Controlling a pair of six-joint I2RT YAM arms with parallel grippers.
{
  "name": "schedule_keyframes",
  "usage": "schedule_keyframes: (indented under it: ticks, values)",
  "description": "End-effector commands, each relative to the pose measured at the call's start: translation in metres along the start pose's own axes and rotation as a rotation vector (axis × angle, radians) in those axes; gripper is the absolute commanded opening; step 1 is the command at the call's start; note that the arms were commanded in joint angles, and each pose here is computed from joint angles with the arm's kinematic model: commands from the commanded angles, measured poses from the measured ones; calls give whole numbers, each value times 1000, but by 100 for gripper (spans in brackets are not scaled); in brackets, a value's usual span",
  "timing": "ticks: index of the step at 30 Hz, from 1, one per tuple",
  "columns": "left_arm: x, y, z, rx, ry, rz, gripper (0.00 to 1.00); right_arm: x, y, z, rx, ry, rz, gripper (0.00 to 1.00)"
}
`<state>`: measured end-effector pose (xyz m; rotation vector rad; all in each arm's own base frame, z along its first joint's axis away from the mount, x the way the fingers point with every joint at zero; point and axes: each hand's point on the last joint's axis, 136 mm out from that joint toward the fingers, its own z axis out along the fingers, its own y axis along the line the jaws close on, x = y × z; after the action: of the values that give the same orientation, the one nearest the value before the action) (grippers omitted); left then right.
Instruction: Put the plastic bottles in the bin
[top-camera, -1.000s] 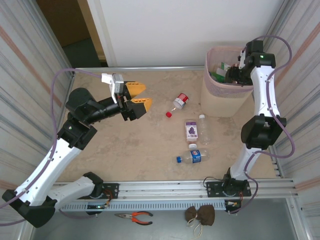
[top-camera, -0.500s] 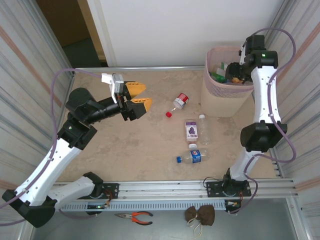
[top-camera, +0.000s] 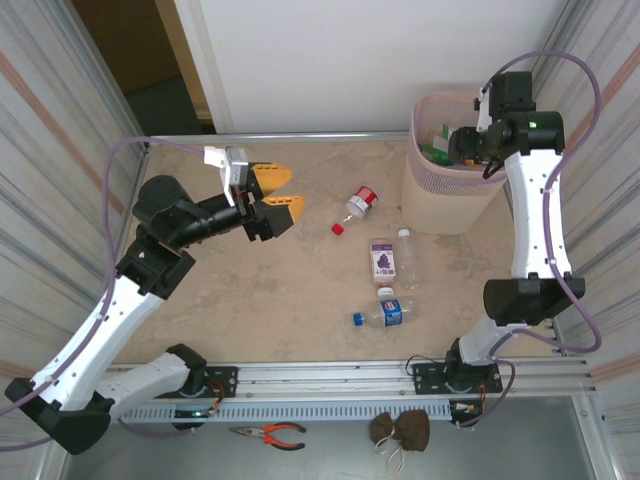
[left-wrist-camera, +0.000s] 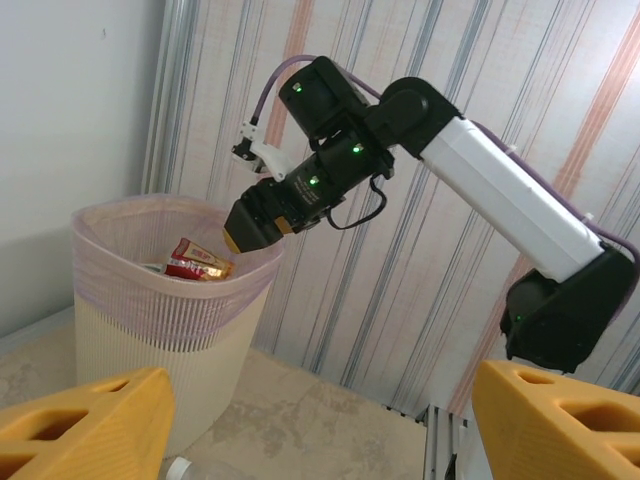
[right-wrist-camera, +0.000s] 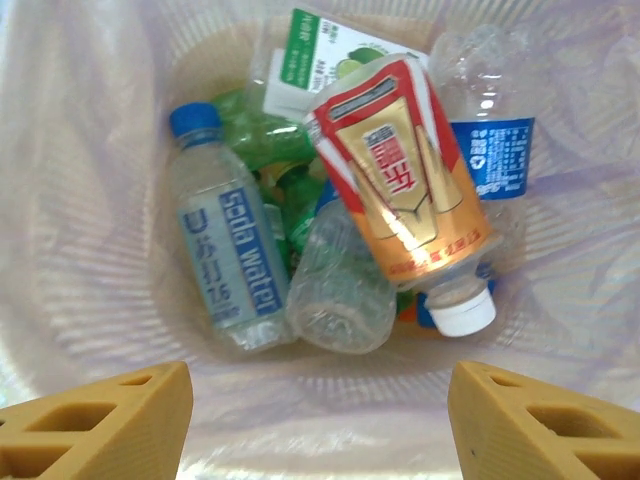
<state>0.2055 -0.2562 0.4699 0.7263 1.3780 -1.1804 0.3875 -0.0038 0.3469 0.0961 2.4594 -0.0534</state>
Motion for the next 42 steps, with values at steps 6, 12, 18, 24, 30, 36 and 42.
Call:
schedule_keyframes:
  ticks: [6, 12, 18, 24, 30, 36, 42]
  values:
    - [4, 6, 8, 1, -5, -10, 79, 36, 34, -46, -85, -68, 16, 66]
    - [10, 12, 12, -5, 8, -28, 78, 82, 63, -53, -139, -31, -26, 65]
    - [16, 18, 15, -19, 22, -45, 78, 137, 91, -44, -172, 60, -68, 62]
    - [20, 23, 16, -26, 32, -55, 78, 202, 141, -36, -302, 131, -396, 66]
    - [19, 28, 14, -40, 33, -61, 78, 255, 167, -31, -399, 183, -835, 68]
    - [15, 34, 4, -79, 26, -67, 78, 310, 195, -32, -517, 222, -1309, 70]
    - [9, 32, -9, -113, 15, -58, 78, 345, 211, -17, -476, 333, -1593, 71]
